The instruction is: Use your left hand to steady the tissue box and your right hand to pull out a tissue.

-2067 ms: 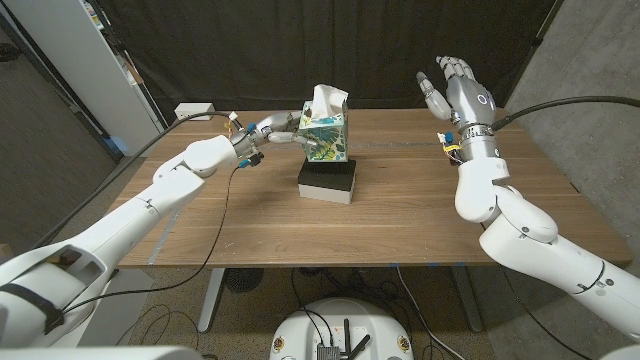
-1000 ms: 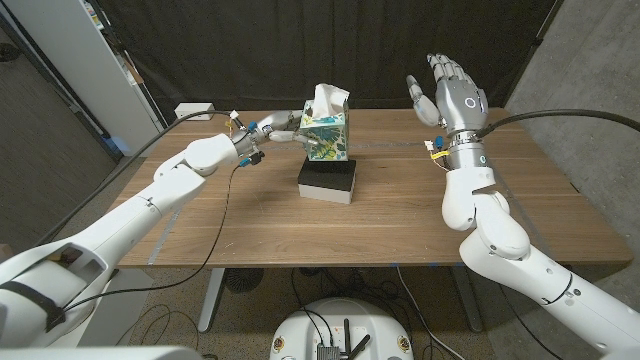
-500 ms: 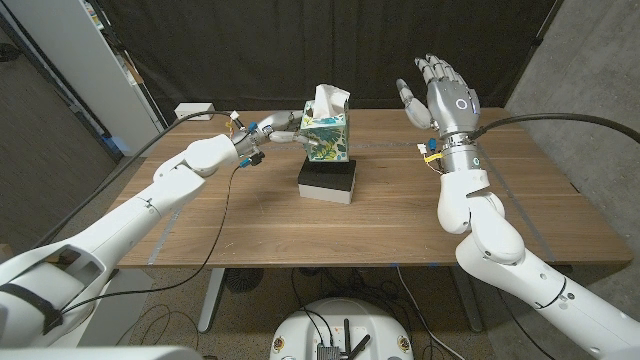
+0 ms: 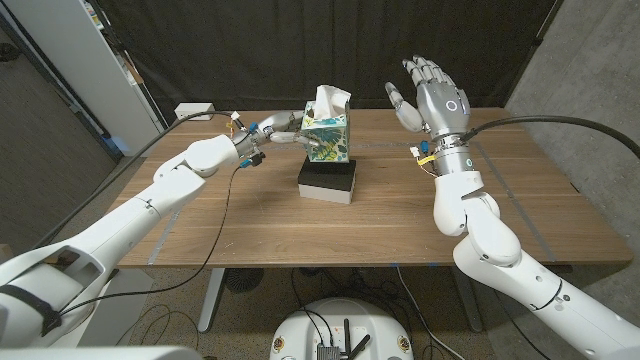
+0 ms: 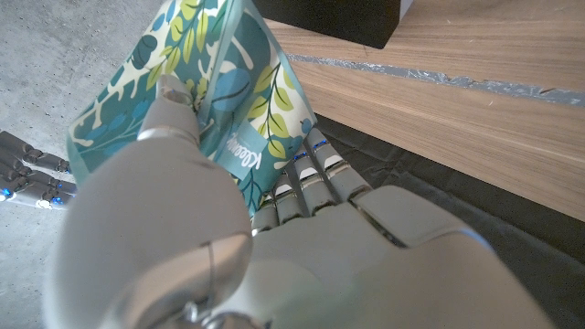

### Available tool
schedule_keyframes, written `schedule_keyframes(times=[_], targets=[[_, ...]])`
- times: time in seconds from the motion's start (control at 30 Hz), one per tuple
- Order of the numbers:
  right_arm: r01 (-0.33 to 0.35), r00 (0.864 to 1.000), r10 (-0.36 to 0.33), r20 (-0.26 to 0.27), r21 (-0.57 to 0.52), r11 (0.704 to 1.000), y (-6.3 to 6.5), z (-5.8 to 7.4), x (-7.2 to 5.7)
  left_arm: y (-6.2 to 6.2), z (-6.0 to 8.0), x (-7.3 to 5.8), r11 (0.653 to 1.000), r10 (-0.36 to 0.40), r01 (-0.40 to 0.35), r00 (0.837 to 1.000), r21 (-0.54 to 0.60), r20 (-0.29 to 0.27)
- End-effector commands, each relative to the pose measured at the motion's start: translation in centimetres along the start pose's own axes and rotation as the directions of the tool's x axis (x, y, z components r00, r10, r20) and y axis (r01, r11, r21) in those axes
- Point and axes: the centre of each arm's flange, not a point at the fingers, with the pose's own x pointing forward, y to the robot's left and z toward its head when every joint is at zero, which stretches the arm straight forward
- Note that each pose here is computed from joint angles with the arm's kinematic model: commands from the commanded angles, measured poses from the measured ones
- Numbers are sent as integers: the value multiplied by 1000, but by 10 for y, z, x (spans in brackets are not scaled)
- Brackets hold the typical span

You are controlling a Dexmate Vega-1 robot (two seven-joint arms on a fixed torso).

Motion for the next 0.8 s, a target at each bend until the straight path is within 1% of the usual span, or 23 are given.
schedule_keyframes(times=[0.03, 0.37, 0.47, 0.8], targets=[[-11, 999, 11, 44, 7, 1000, 4, 7, 2, -2, 2, 0, 1000, -2, 2, 1000, 3, -4], [-12, 997, 10, 79, 14, 1000, 5, 11, 4, -3, 4, -1, 1000, 3, -3, 1000, 12, -5], [-14, 996, 14, 83, 10, 1000, 6, 13, 5, -4, 5, -1, 1000, 3, -3, 1000, 12, -5], [-45, 992, 41, 117, 27, 999, 11, 16, 12, -6, 5, -1, 1000, -2, 2, 1000, 10, -10]])
